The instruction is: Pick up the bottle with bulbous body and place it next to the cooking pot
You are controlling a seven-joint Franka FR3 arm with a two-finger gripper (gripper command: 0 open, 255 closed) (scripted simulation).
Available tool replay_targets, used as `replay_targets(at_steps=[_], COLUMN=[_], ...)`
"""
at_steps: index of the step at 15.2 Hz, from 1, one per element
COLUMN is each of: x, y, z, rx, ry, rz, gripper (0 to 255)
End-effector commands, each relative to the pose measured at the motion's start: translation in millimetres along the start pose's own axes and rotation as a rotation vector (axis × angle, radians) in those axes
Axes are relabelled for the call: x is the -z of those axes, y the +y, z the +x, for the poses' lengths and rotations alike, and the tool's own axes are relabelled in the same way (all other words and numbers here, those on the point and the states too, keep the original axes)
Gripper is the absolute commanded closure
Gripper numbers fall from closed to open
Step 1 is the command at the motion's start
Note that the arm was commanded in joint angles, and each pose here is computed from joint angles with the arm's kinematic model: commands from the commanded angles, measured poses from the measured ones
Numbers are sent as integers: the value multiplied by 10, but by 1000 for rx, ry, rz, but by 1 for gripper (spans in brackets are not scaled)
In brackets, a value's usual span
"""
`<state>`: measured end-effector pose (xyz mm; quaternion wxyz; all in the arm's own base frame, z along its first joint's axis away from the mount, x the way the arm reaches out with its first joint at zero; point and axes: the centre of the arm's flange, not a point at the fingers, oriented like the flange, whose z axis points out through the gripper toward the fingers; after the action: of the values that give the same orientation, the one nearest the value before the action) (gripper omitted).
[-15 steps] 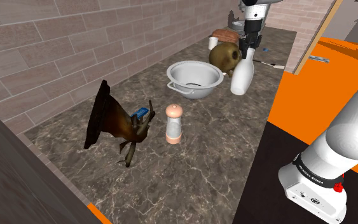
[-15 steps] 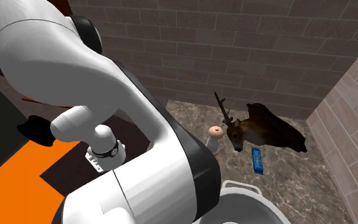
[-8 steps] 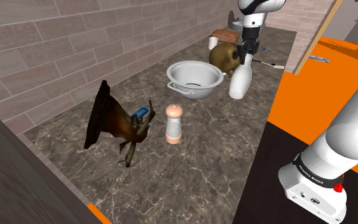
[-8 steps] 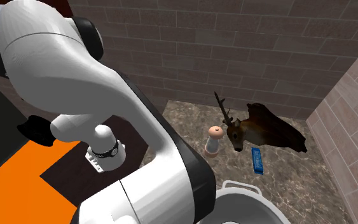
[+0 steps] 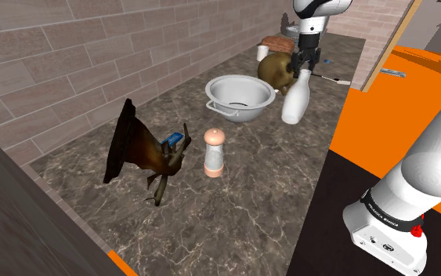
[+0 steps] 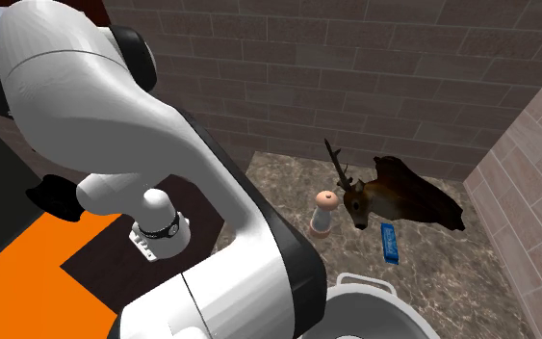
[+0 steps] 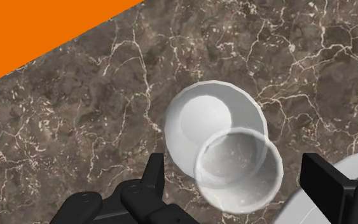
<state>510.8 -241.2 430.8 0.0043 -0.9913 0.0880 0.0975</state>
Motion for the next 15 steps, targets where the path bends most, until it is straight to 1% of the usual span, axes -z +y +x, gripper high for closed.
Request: replay_targets(at_steps=[1, 3, 7, 15], x=[0, 0, 500, 500], y=[0, 0, 0, 0], z=[0, 0, 0, 0], rx=[0, 0, 0, 0], ry=[0, 0, 0, 0], rz=[0, 0, 0, 0], gripper=[0, 0, 0, 0])
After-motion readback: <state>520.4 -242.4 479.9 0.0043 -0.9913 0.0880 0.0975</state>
